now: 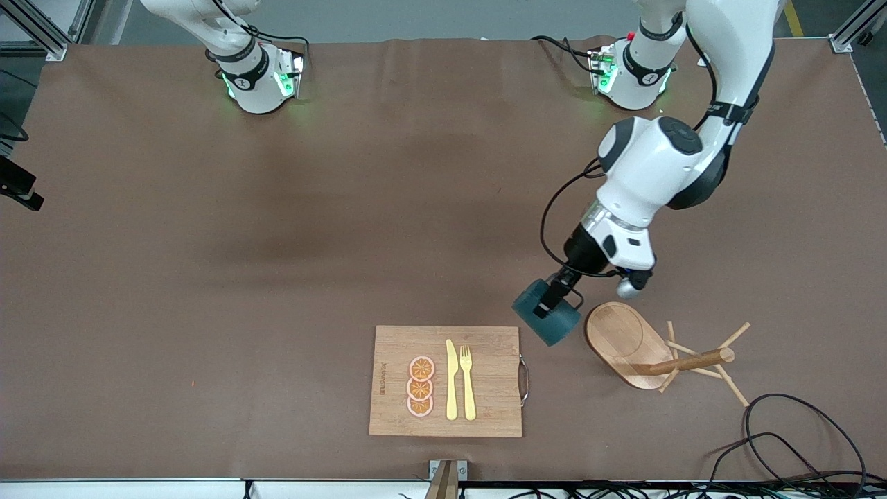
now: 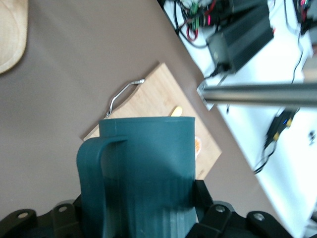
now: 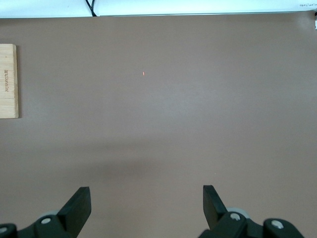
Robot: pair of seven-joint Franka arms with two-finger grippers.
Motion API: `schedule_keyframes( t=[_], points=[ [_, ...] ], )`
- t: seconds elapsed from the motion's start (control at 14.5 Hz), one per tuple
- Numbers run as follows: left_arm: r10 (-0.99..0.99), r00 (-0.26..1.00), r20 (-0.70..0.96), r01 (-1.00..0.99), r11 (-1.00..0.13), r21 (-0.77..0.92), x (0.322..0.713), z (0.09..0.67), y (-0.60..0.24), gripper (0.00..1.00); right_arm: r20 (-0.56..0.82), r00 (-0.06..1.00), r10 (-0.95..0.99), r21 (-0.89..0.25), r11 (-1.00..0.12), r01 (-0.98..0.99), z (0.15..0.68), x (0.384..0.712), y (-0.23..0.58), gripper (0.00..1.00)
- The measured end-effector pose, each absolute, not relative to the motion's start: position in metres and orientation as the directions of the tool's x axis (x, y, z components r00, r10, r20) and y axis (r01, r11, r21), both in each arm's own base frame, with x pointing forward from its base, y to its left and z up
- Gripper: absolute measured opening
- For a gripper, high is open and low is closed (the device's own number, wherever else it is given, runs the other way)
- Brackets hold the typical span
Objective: Transfer cup from left to right arm and place
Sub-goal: 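Lift the mug off the stand with the left gripper, then carry the mug with the left gripper to the table middle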
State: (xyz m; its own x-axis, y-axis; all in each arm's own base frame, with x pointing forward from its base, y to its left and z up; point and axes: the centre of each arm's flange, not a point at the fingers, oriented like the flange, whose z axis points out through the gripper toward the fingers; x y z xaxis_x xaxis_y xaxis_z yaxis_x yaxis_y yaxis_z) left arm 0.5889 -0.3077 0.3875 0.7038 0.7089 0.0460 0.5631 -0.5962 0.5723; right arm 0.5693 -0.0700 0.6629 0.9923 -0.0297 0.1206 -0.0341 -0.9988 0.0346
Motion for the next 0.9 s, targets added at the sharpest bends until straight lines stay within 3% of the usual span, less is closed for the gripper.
schedule_keyframes(
  t=[0.28, 0.9],
  points=[
    [0.598, 0.789, 0.138, 0.453, -0.719, 0.527, 0.585, 0.359, -0.338, 0.80, 0.120, 0.992, -0.029, 0.035, -0.999, -0.034, 0.663, 0.569, -0.070, 1.00],
    [0.445, 0.866, 0.226, 0.293, -0.820, 0.491, 0.591, 0.328, -0.422, 0.80, 0.120, 0.992, -0.029, 0.035, -0.999, -0.033, 0.663, 0.569, -0.069, 1.00]
  ],
)
